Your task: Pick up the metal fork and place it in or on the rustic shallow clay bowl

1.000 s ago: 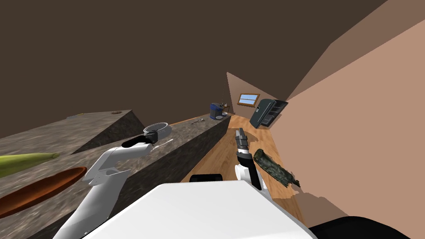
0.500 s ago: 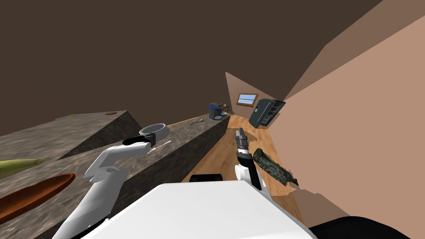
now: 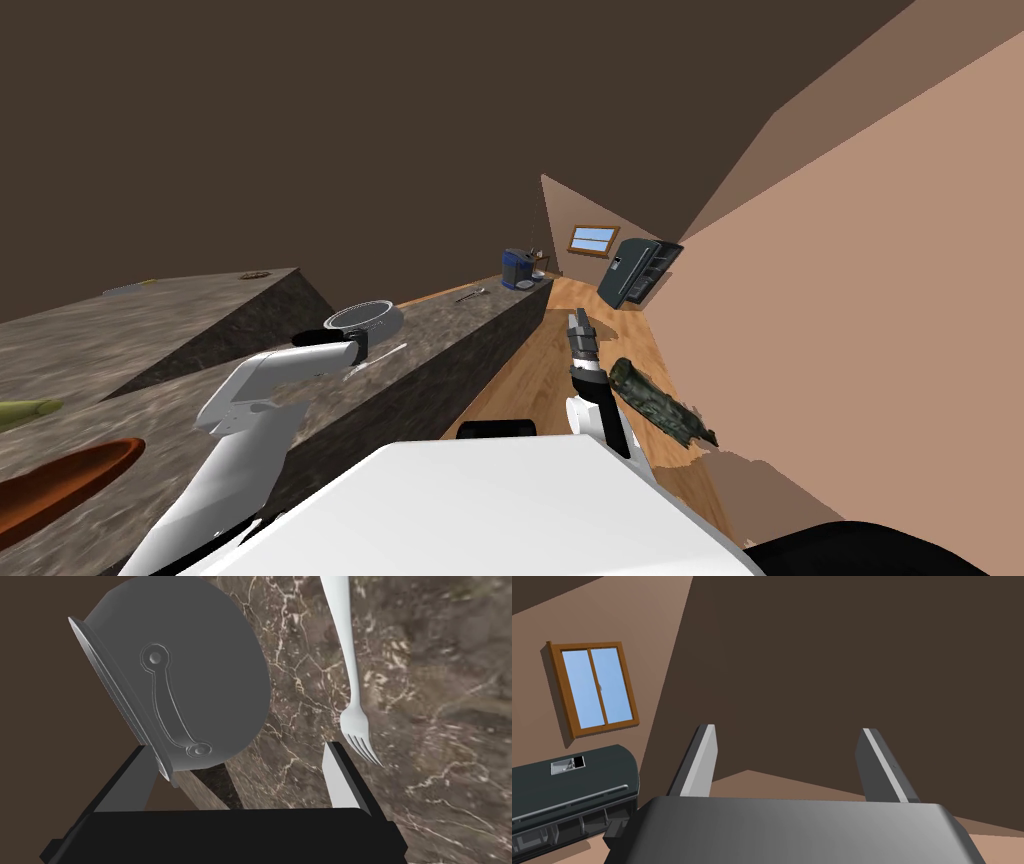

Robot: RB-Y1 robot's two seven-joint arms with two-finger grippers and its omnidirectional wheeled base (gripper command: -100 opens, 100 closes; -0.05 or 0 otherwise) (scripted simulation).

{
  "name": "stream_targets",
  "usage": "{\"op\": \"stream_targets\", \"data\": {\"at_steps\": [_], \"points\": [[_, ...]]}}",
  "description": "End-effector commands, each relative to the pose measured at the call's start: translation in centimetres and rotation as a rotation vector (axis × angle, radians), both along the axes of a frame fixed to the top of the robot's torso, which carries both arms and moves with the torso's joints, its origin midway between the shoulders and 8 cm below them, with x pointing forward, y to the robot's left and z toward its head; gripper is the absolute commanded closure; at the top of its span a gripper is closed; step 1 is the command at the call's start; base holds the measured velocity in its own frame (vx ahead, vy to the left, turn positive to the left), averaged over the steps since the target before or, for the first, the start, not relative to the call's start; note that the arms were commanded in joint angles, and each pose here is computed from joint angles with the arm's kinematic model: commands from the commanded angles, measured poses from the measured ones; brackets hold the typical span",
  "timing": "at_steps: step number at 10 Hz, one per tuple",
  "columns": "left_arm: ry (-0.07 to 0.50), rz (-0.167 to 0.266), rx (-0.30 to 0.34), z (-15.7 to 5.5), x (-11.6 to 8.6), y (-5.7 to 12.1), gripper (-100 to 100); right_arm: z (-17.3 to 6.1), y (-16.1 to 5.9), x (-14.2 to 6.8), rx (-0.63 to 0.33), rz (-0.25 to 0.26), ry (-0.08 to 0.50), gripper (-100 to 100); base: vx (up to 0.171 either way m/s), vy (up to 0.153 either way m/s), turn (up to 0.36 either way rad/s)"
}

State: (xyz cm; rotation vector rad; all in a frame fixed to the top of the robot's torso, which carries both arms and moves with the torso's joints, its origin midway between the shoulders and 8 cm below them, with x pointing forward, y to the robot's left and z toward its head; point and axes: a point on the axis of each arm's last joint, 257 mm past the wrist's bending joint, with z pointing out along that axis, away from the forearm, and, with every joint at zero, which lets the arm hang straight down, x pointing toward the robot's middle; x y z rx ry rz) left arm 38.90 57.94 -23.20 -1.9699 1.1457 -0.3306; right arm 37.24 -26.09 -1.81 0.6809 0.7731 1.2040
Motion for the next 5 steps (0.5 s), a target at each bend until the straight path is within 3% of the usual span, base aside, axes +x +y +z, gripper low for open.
{"op": "stream_targets", "data": {"at_steps": [1,5], "points": [[0.043,0.024,-0.028,-1.0,-0.8,0.2,-100,0.0,0.0,0.0,0.000,0.000,0.000,0,0.055,0.005,-0.017],[0.136,0.088,-0.097,-3.2,-3.0,0.9,-100,0.0,0.0,0.0,0.000,0.000,0.000,0,0.045,0.005,-0.013]]}}
